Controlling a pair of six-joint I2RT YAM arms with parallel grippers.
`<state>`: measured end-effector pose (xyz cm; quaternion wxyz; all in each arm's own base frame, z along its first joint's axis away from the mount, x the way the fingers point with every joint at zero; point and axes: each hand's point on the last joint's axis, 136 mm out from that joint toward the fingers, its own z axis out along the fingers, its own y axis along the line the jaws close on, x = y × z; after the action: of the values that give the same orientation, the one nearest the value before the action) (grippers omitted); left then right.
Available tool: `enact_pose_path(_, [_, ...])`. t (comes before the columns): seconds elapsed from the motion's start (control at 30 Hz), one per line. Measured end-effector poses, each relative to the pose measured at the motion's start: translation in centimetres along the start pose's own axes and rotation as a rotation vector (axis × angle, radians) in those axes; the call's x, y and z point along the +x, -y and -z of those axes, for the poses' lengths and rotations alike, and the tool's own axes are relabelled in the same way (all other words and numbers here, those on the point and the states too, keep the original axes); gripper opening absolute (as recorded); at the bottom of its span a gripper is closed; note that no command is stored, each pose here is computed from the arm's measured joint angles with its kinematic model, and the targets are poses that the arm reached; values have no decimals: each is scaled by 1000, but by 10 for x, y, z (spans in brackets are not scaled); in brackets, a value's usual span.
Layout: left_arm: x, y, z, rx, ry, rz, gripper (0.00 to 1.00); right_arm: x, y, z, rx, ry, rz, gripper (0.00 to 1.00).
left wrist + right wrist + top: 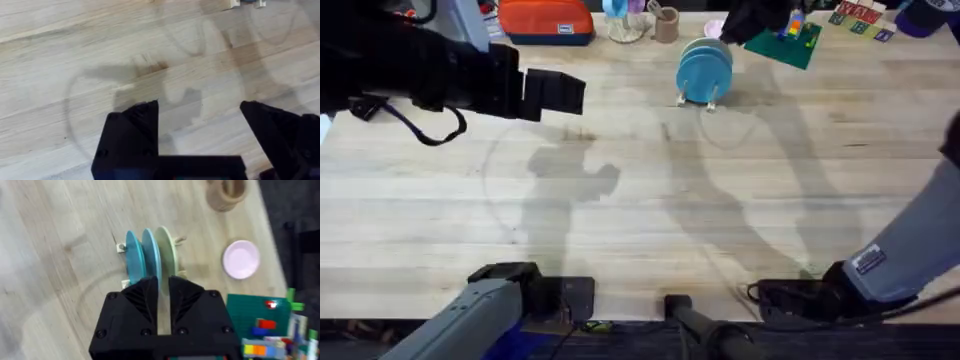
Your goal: Pick up the plates from the table one by one and place each into a slot on the dish rack.
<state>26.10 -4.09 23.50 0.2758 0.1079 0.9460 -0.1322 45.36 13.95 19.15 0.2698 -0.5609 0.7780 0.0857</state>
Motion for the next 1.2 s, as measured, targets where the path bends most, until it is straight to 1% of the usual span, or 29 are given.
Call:
enact_pose_path(0.2, [0,0,0,0,0,0,995,-18,-1,38,72,44,10,178])
enact_pose_path(0.23, [0,0,0,0,0,0,995,-19,-2,43,78,48,4,192])
enact_pose_path(0.27, [0,0,0,0,0,0,995,-20,-3,46,81,51,-8,230])
enact_pose_path(0.3, [0,0,0,0,0,0,995,-21,-3,48,82,52,-14,288])
enact_pose_path(0.33, [0,0,0,0,0,0,995,-21,-5,51,82,52,-23,386])
enact_pose_path(0.4, [0,0,0,0,0,0,995,-22,-7,56,84,55,-38,546])
enact_pose_path(0.43, [0,0,0,0,1,0,995,-23,-8,58,88,59,-49,652])
enact_pose_path(0.5, [0,0,0,0,1,0,995,-26,-9,65,98,68,-67,935])
enact_pose_path(0.53, [0,0,0,0,0,0,995,-27,-10,68,103,73,-72,975])
enact_pose_path(0.6, [0,0,0,0,0,0,995,-29,-12,75,108,79,-87,993])
enact_pose_path(0.73, [0,0,0,0,0,0,995,-33,-18,85,114,87,-98,994])
enact_pose_path(0.87, [0,0,0,0,0,0,995,-28,-30,90,85,66,-120,994])
enact_pose_path(0.97, [0,0,0,0,0,0,995,-24,-37,92,62,49,-158,994])
enact_pose_path(1.1, [0,0,0,0,0,0,995,-25,-39,95,65,54,-207,994])
enact_pose_path(1.2, [0,0,0,0,0,0,995,-26,-43,104,69,61,-232,995])
